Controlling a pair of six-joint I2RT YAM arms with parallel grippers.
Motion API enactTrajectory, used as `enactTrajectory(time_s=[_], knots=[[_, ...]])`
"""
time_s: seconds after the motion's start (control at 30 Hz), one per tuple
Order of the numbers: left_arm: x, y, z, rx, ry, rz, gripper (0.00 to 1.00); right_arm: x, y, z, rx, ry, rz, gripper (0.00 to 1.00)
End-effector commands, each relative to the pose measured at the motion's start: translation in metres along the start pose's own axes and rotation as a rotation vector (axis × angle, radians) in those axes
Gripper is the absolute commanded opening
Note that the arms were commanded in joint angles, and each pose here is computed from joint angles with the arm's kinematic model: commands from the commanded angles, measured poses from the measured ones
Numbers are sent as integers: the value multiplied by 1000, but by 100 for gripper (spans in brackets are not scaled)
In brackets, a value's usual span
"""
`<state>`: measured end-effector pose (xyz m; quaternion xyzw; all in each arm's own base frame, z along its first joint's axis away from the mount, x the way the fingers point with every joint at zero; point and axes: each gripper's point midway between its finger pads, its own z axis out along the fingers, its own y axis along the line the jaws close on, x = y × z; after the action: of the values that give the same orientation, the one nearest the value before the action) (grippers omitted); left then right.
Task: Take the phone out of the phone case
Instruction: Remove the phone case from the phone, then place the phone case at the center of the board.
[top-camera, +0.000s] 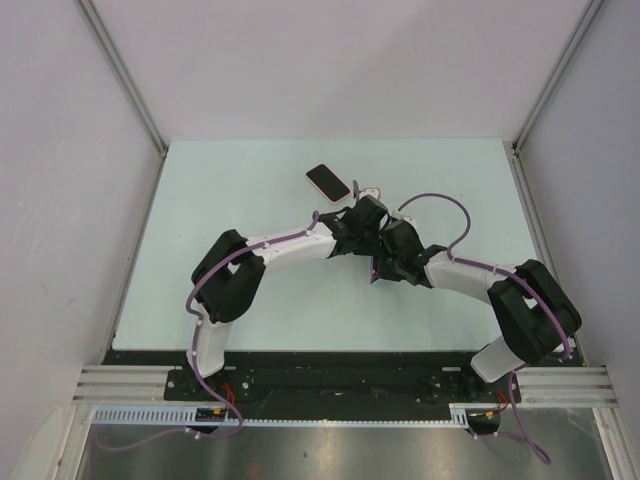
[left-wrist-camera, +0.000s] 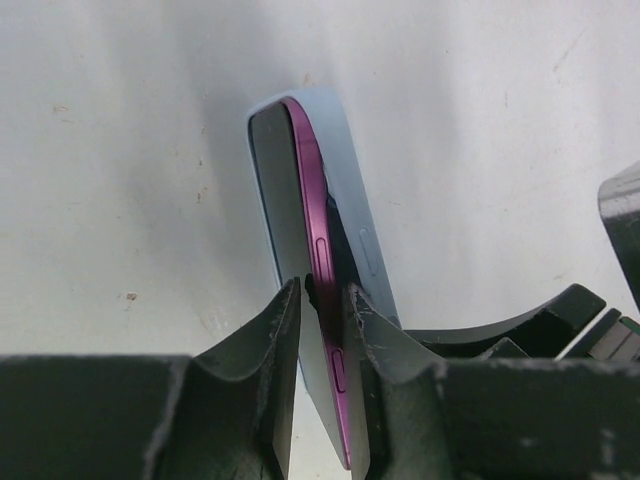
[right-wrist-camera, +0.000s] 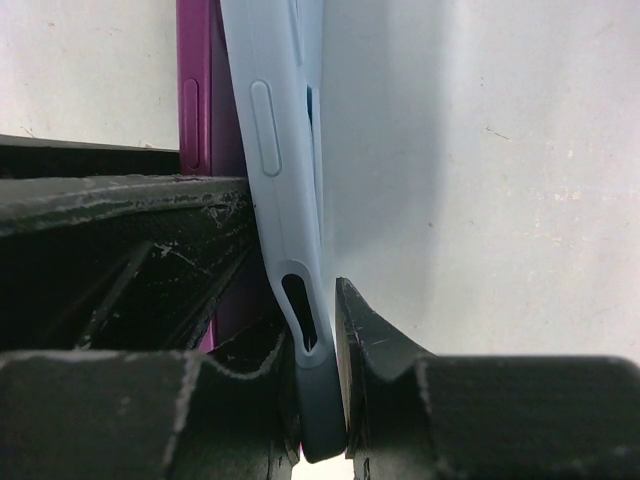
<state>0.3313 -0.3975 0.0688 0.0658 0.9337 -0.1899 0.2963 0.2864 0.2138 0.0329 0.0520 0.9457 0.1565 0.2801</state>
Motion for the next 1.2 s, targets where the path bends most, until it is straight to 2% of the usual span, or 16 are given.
enactTrajectory(time_s=[0.0, 0.17, 0.4, 0.6, 0.67, 0.83, 0.97, 1.17], knots=[[55, 138, 9, -524, 157, 161, 25, -21, 39, -24, -151, -68, -8, 21], [53, 147, 4, -560, 156, 166, 25, -29, 44, -27, -183, -89, 15, 21], [68, 137, 14, -481, 194, 132, 23, -29, 46, -27, -189, -86, 19, 21], [59, 129, 6, -426, 140, 97, 11, -30, 43, -29, -177, -90, 16, 21], [49, 117, -1, -376, 111, 76, 7, -32, 40, -30, -170, -94, 18, 18], [31, 87, -16, -201, 52, 22, 6, -38, 21, -35, -101, -115, 12, 13], [36, 60, -16, -69, 96, 7, 9, -46, 19, -42, -111, -139, 14, 13], [46, 53, -4, -41, 148, -1, 8, -45, 24, -40, -131, -130, 25, 12]])
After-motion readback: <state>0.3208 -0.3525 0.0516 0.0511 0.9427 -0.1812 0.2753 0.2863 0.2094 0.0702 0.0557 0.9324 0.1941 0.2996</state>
